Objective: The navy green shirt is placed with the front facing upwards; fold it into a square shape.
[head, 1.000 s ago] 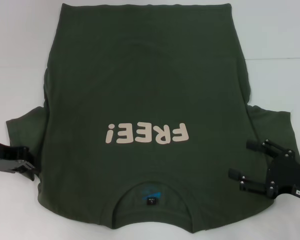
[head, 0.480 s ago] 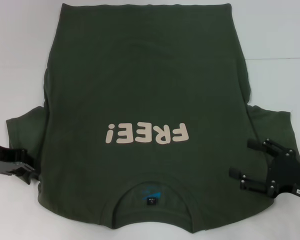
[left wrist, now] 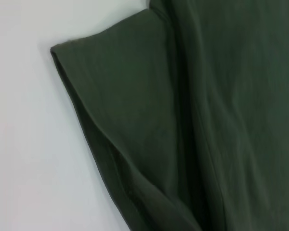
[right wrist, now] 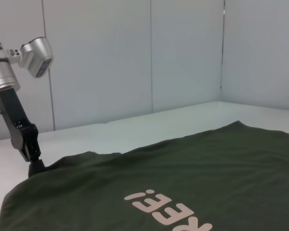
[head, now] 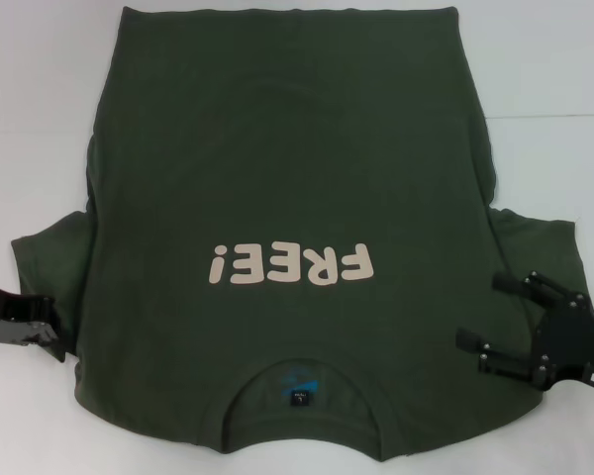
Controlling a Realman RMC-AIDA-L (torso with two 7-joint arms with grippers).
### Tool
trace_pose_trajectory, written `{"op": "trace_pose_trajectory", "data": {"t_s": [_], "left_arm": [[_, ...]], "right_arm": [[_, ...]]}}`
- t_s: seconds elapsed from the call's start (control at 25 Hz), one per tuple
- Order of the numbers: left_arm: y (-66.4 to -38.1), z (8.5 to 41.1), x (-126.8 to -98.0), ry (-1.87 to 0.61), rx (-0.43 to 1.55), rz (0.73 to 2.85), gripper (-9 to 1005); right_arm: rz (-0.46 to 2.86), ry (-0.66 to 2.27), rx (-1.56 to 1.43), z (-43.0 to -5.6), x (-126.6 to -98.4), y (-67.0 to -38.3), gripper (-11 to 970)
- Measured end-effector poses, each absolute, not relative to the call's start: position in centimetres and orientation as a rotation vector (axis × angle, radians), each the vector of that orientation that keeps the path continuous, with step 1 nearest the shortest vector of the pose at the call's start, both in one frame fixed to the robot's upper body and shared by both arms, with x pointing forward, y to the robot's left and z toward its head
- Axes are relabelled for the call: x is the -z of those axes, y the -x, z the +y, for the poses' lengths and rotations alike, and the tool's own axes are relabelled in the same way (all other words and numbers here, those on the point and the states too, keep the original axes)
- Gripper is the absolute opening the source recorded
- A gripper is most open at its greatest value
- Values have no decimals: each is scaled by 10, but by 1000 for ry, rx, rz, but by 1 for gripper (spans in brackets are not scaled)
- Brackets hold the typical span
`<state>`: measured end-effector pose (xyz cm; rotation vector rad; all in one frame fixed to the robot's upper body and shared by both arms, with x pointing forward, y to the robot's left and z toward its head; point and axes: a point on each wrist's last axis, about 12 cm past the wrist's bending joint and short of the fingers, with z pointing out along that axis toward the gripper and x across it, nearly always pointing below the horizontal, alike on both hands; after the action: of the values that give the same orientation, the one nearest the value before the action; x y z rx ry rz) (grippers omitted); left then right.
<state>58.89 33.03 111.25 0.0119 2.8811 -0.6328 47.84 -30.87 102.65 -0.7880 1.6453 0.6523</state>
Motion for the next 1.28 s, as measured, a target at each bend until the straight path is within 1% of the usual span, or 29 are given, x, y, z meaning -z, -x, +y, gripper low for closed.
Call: {"op": "trace_pose_trajectory", "data": {"t_s": [0.04,0.24,0.44,0.8,1.28], "left_arm": [[-589,330,-1113,-13,632,2882,252],[-589,330,-1113,-15,633,2882,56],[-589,330,-1113,-16,634,2883,-1],[-590,330,-1116,-17,657,2870,2],[-590,343,-1123,66,772,2753,7]], "right_arm": [[1644,786,-652,-309,-1027,-478,940],[1640,787,-651,-309,-1028,-479,940],[1639,788,-652,-309,-1028,-479,941],[1642,786,-650,-309,-1027,-480,941],[1643,785,-651,-308,-1027,-480,941]]}}
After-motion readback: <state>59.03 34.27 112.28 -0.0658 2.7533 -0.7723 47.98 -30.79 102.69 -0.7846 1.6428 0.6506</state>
